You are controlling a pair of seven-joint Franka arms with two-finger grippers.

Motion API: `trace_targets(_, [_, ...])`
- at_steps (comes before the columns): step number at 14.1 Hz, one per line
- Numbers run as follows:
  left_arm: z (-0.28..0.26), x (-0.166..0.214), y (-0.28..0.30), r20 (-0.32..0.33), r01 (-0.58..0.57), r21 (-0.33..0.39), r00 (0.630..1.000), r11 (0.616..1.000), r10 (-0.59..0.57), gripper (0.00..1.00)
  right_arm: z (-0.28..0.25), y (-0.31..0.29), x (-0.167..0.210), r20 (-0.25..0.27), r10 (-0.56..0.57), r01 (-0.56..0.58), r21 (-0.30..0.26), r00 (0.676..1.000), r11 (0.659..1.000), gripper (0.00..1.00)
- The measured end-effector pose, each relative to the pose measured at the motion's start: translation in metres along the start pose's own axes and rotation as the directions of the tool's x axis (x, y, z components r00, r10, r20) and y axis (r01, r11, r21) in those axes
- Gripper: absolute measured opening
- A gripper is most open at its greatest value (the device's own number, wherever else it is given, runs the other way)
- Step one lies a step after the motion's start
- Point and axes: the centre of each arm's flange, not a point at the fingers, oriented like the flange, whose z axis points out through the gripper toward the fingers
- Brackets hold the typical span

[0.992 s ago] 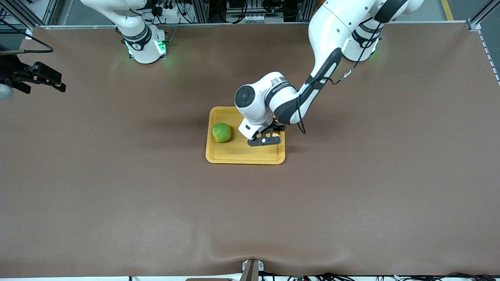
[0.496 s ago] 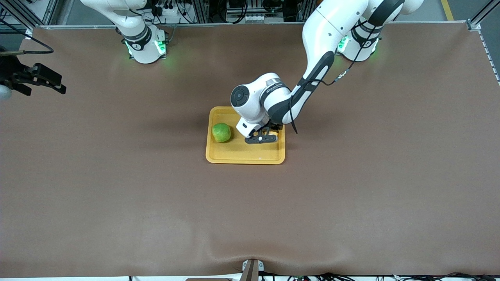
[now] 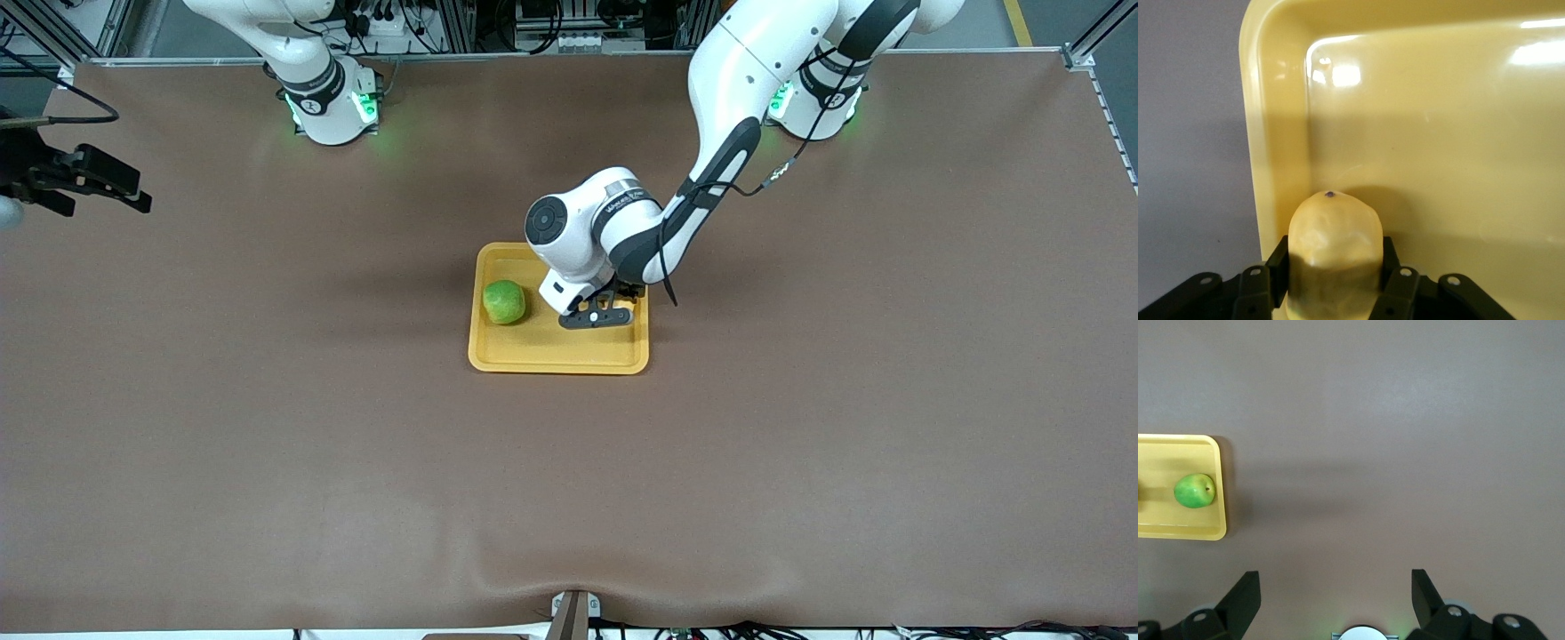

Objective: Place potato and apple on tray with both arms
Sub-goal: 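Lower the potato onto the tray beside the apple with the left gripper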

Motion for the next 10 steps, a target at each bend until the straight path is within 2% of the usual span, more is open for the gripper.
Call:
trace_targets(1, [0.0, 0.0, 0.0, 0.001, 0.0, 0.001, 1.0, 1.0, 0.0, 0.56, 0.0, 0.001, 0.0, -0.003, 0.003, -0.003, 0.004, 1.0, 1.0, 1.0])
trace_targets(2, [0.0, 0.0, 0.0, 0.001, 0.0, 0.002, 1.0, 1.0, 0.0, 0.62, 0.0, 0.001, 0.0, -0.004, 0.002, -0.002, 0.007, 1.0, 1.0, 1.0])
trace_targets(6, [-0.002, 0.002, 0.0, -0.003, 0.002, 0.0, 1.0, 1.0, -0.002, 0.99, 0.0, -0.002, 0.001, -0.005, -0.002, 0.002, 0.007, 1.0, 1.0, 1.0])
trace_targets(10, [-0.014, 0.01, -0.003, -0.017, 0.021, -0.013, 1.0, 1.0, -0.021, 1.0, -0.001, 0.0, 0.002, -0.015, -0.008, 0.008, 0.006, 1.0, 1.0, 1.0])
